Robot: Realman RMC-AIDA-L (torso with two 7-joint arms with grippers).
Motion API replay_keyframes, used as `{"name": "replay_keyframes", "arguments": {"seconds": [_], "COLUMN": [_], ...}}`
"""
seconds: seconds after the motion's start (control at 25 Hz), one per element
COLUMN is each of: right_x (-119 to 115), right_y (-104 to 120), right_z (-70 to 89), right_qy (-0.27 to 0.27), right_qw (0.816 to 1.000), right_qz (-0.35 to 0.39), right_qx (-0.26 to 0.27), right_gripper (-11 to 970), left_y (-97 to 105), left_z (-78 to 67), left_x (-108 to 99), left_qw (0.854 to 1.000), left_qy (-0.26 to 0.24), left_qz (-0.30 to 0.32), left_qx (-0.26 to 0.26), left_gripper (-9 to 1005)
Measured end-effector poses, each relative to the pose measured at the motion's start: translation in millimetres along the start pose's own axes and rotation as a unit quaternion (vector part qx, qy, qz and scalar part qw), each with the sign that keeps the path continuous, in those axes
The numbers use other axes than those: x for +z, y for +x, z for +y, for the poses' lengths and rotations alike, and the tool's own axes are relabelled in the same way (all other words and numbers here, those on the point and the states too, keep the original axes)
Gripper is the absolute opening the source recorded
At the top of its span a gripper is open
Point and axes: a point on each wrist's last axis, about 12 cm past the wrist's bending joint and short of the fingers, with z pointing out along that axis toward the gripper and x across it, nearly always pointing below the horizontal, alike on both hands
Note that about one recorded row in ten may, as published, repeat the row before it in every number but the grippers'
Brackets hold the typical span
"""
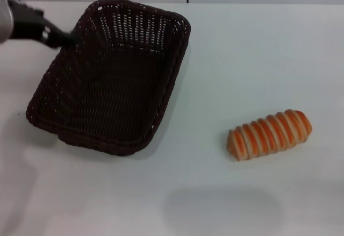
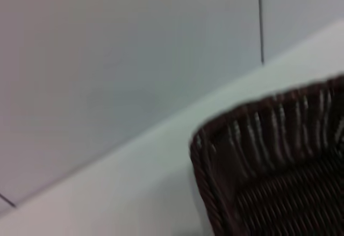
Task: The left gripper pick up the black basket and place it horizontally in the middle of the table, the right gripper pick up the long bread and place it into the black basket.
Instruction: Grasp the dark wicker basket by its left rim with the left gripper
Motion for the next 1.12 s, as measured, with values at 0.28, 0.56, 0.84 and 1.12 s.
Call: {"name": "replay_keyframes", "arguments": {"seconds": [0.28, 0.56, 0.84, 1.12], "right_x": [-0.2, -0.1, 0.2, 0.3], "right_y": [-0.4, -0.1, 0.5, 0.7], "right_z": [0.3, 0.4, 0.6, 0.1], "right_qy": [-0.002, -0.004, -0.005, -0.005], "right_qw": [1.000, 1.000, 1.000, 1.000], "right_qz": [-0.001, 0.000, 0.002, 0.002], "right_qx": [0.000, 0.000, 0.000, -0.001], "right_gripper": [816, 817, 817, 817], "left_y": [8.6, 12.3, 8.5, 3.6], "left_z": [-3.9, -5.5, -6.3, -7.0], "left_x": [25.3, 43.6, 51.3, 50.2], "left_qw": [0.998, 0.994, 0.993, 0.993], "left_qy": [0.031, 0.037, 0.033, 0.025], "left_qz": [0.061, 0.098, 0.113, 0.111], "left_qx": [-0.003, 0.004, 0.007, 0.025], "left_gripper": [789, 721, 653, 485]}}
